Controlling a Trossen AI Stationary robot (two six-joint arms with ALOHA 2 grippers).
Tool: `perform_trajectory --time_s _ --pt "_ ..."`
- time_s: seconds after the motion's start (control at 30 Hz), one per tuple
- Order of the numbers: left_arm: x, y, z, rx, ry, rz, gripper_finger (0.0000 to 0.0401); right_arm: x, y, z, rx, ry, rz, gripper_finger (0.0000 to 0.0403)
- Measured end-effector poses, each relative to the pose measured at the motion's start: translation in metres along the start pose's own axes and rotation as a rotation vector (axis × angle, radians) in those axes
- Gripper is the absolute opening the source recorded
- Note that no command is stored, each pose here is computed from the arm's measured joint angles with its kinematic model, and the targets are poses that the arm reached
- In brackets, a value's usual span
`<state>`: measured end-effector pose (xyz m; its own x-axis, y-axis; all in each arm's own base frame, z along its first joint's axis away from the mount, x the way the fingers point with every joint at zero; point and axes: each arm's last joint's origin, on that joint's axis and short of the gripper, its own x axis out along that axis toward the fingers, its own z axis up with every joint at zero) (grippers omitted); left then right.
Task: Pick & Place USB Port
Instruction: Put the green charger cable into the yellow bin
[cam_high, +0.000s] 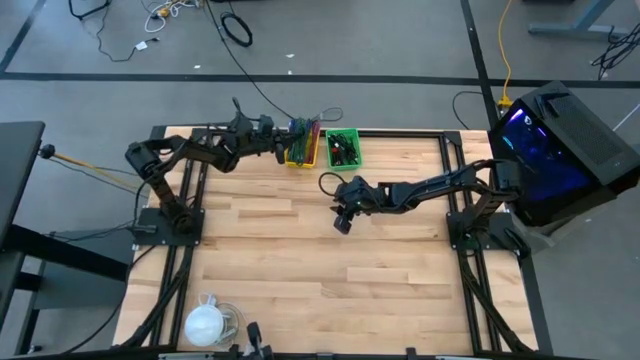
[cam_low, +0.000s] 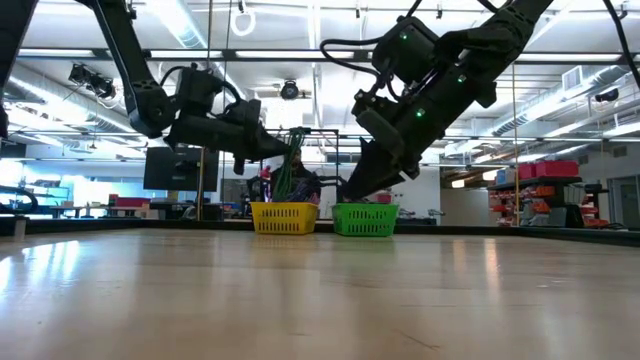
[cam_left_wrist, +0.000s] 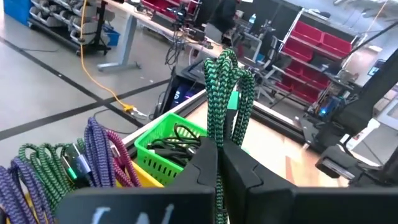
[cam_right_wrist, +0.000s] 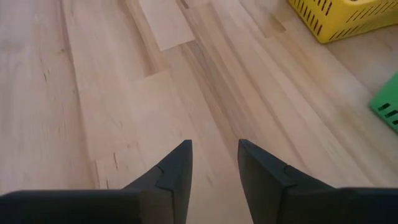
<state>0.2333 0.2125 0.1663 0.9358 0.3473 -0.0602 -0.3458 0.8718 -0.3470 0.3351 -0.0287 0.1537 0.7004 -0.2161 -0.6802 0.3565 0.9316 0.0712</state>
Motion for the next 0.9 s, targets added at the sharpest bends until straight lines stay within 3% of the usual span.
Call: perform_trajectory --time_s 0.27,0.53,0.9 --pt "-0.002 0.005 0.003 0.053 -0.025 0.024 0.0005 0.000 0.001 0.003 0.004 -0.028 0.008 0.0131" --pt "-0.004 0.010 0.004 0.033 -0.024 0.049 0.0005 0.000 0.001 0.004 0.006 -0.038 0.010 0.0131" --pt "0.004 -0.005 -0.002 0.057 -0.040 0.106 0.0005 0.000 0.002 0.006 0.009 -0.056 0.014 0.0131"
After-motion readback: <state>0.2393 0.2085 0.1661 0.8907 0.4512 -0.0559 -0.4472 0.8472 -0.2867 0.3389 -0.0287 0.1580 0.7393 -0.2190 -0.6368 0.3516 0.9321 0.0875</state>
